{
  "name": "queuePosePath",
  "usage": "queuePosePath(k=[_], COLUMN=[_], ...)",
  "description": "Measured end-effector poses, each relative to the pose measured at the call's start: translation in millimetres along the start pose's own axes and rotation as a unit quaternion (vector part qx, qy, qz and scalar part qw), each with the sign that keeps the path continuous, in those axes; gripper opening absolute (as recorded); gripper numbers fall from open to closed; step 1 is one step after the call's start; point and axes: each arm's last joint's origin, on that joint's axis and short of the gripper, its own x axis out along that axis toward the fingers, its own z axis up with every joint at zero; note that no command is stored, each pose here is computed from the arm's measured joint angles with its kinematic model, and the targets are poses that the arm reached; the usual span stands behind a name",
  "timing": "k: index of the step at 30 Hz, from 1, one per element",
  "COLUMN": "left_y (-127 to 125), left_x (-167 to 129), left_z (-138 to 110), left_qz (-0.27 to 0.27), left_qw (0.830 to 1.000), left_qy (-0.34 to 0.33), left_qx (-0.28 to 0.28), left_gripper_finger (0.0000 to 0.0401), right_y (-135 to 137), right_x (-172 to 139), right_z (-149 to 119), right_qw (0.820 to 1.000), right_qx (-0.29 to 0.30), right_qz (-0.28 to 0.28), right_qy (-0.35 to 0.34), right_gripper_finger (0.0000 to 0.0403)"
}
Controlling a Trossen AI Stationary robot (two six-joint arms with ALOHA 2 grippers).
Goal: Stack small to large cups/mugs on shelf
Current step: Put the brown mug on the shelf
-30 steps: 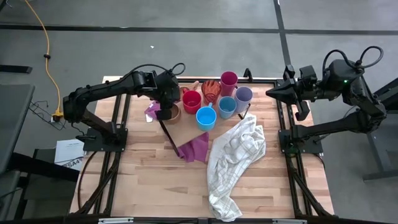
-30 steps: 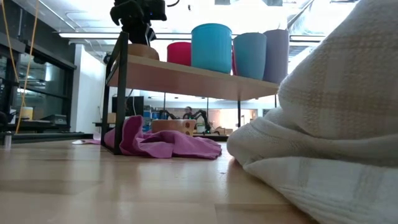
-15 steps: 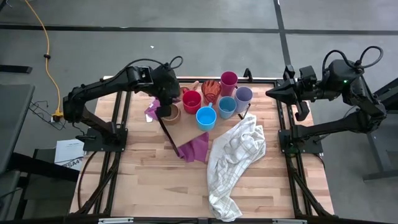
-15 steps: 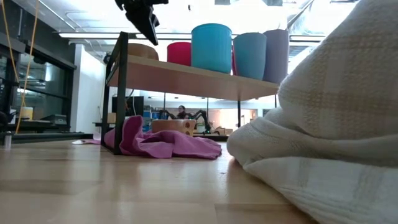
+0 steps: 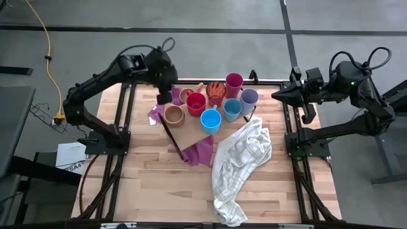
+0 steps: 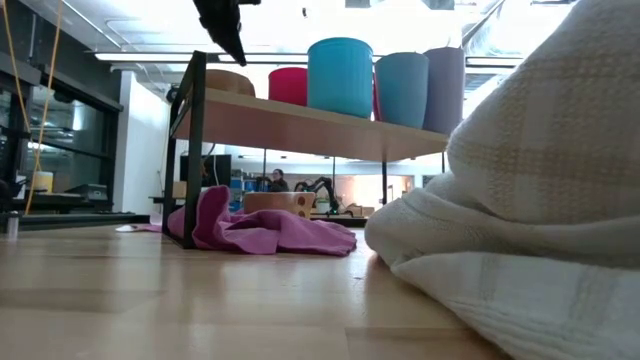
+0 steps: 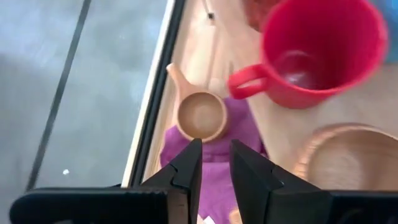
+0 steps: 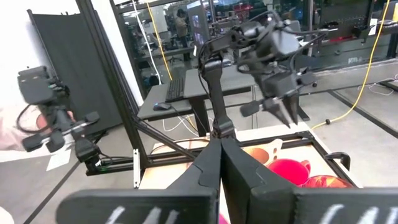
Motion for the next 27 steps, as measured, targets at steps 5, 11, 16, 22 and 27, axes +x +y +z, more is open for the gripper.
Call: queuePosePath(k=[5,11,16,22,27], left_y=[27,51,65,82,98], left_x=[1,6,24,53,67], left_z=[-6,-12,-15,-21,-28], left_qz=[0.007,0.0,-0.009,-0.046,-0.052], left_qw=[0.999,0.995,0.997,0.997,0.997], left_qy=[-0.025,-0.048,-0.027,-0.009,-0.01], left_qx=[-0.046,-0.082,-0.078,-0.068,-0.065], left_gripper_finger=[0.007,0.0069,0.0069,0.0069,0.0069], right_y=[0,-6,-15,-31,-45], right_x=[0,2,11,27,39], right_z=[1,2,7,17,17], right_qw=[1.0,0.998,0.992,0.984,0.979], right_qx=[-0.003,-0.015,-0.038,-0.045,-0.042], right_qz=[0.0,-0.066,-0.117,-0.157,-0.186], right_qy=[-0.004,-0.016,-0.034,-0.074,-0.069], right_gripper_finger=[0.0,0.0,0.0,0.0,0.0])
